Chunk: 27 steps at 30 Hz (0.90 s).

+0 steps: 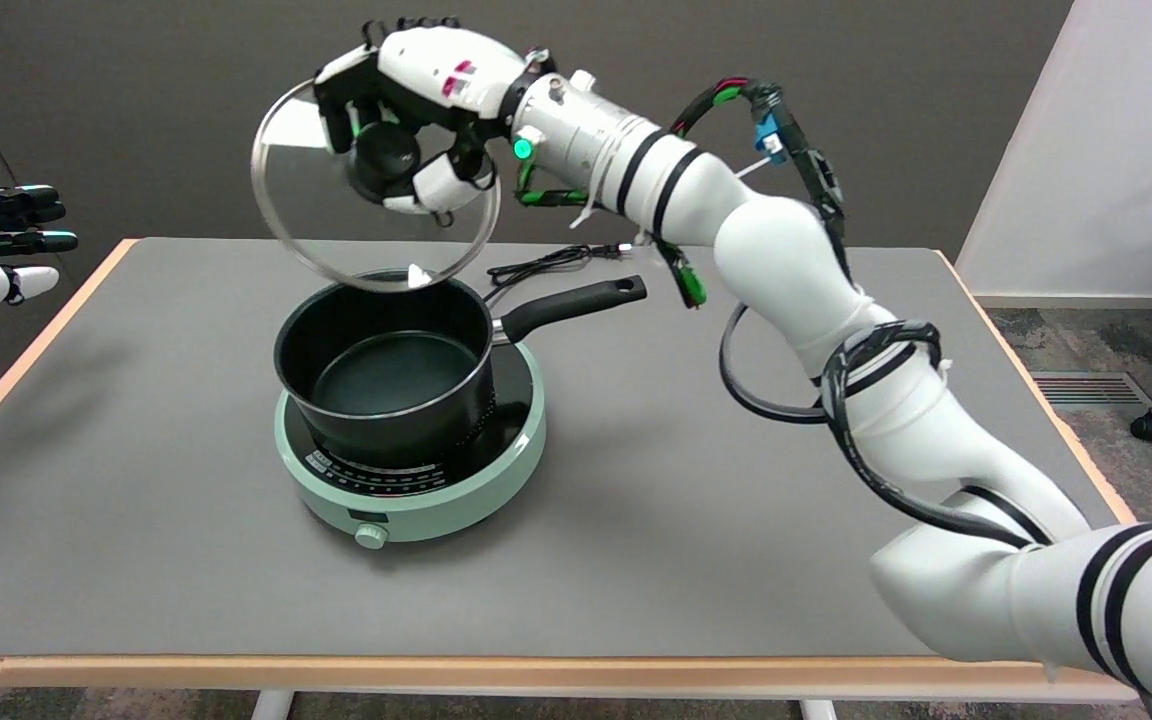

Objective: Place the pot lid onto the pot.

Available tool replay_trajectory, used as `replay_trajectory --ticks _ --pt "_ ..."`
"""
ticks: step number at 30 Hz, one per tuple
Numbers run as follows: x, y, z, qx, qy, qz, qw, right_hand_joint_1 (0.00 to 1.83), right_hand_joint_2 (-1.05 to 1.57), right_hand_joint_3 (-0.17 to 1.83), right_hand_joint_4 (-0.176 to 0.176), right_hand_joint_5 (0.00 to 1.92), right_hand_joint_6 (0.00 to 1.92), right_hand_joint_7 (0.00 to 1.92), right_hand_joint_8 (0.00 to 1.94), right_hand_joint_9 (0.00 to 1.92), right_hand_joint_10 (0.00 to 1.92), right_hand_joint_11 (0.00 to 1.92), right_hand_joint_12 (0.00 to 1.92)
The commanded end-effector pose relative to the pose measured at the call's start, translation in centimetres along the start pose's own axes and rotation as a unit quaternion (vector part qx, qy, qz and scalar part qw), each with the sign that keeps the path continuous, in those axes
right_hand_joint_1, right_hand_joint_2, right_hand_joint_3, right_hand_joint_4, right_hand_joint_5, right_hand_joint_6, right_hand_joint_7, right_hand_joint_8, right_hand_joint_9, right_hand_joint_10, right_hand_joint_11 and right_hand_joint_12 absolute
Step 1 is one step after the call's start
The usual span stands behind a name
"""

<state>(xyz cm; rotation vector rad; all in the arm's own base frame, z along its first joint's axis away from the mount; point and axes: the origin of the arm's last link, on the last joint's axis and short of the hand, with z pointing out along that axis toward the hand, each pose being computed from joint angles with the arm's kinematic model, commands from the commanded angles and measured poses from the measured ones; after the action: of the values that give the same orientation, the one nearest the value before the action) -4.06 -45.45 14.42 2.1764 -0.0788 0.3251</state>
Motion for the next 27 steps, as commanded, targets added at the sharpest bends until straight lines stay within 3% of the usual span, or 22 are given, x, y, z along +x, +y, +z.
replay_trajectory --ticks 1,10,27 --pt "-3.1 -4.2 0.9 0.046 -0.041 0.029 0.998 1.50 0.84 0.76 0.176 0.64 1.22 0.80 1.43 0.72 1.78 0.56 1.92" --pt "-4.5 -4.0 0.5 0.064 -0.110 0.033 0.991 1.49 0.85 0.75 0.176 0.64 1.21 0.79 1.43 0.71 1.78 0.56 1.92" --pt "-5.1 0.3 -1.0 0.044 -0.138 0.082 0.986 1.49 0.86 0.74 0.176 0.65 1.20 0.79 1.43 0.71 1.78 0.56 1.92"
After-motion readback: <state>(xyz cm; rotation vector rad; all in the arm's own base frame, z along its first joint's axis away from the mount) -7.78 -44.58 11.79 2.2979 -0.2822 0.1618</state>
